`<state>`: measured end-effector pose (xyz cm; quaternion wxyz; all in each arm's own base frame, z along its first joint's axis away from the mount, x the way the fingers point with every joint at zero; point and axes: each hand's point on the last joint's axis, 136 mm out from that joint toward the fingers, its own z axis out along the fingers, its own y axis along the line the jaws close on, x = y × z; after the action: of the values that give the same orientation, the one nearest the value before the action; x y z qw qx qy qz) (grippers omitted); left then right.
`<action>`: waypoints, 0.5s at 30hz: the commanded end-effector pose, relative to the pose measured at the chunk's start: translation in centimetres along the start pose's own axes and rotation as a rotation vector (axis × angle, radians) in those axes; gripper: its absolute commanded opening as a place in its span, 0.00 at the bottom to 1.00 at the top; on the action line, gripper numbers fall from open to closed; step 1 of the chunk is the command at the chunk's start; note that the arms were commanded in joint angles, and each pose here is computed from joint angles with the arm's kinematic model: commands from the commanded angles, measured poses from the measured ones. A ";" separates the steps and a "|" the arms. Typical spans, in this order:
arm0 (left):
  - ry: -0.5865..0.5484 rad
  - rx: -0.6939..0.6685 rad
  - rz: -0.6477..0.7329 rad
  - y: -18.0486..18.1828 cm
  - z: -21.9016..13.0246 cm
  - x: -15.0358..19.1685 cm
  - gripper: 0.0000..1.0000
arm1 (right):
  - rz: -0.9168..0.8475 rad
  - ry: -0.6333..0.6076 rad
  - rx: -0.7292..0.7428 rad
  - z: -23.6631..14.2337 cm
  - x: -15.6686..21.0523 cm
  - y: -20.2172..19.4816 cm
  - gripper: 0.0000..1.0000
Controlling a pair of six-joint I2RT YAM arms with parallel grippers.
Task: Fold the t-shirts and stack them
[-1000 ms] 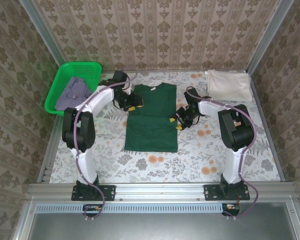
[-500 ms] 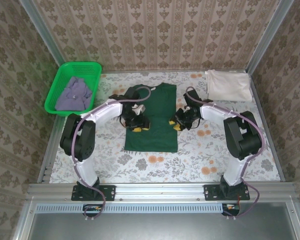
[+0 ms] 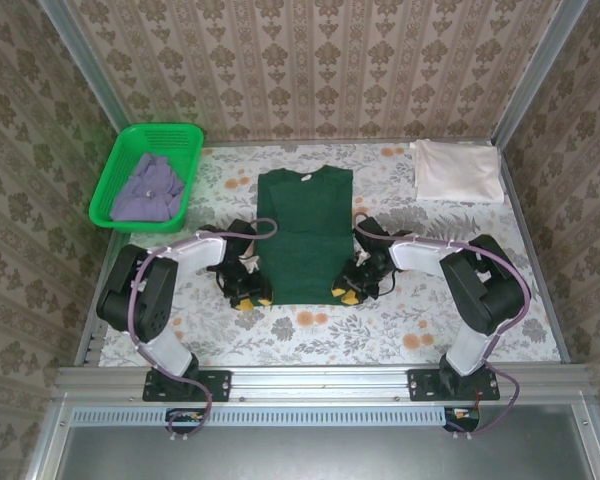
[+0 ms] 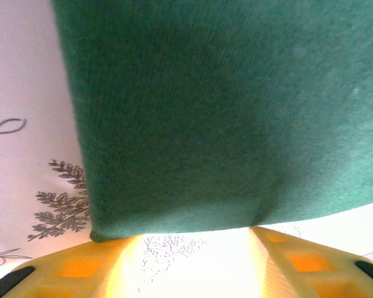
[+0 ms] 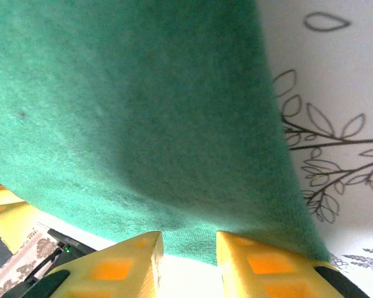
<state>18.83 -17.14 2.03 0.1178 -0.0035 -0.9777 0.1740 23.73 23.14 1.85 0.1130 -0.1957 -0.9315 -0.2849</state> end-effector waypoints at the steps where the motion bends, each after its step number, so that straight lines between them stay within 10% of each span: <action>1: -0.019 -0.104 -0.079 3.5 0.4 0.2 0.51 | 0.029 -0.003 0.107 0.9 0.1 -3.9 0.34; 15: -0.140 0.067 -0.157 1.5 -4.7 -0.3 0.65 | -0.095 -0.127 -0.161 -4.9 1.2 1.5 0.53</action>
<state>20.53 -13.64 4.95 0.0487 0.0730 -0.9798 0.1795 23.37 22.36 5.82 0.0487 -0.1651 -0.9257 -0.3369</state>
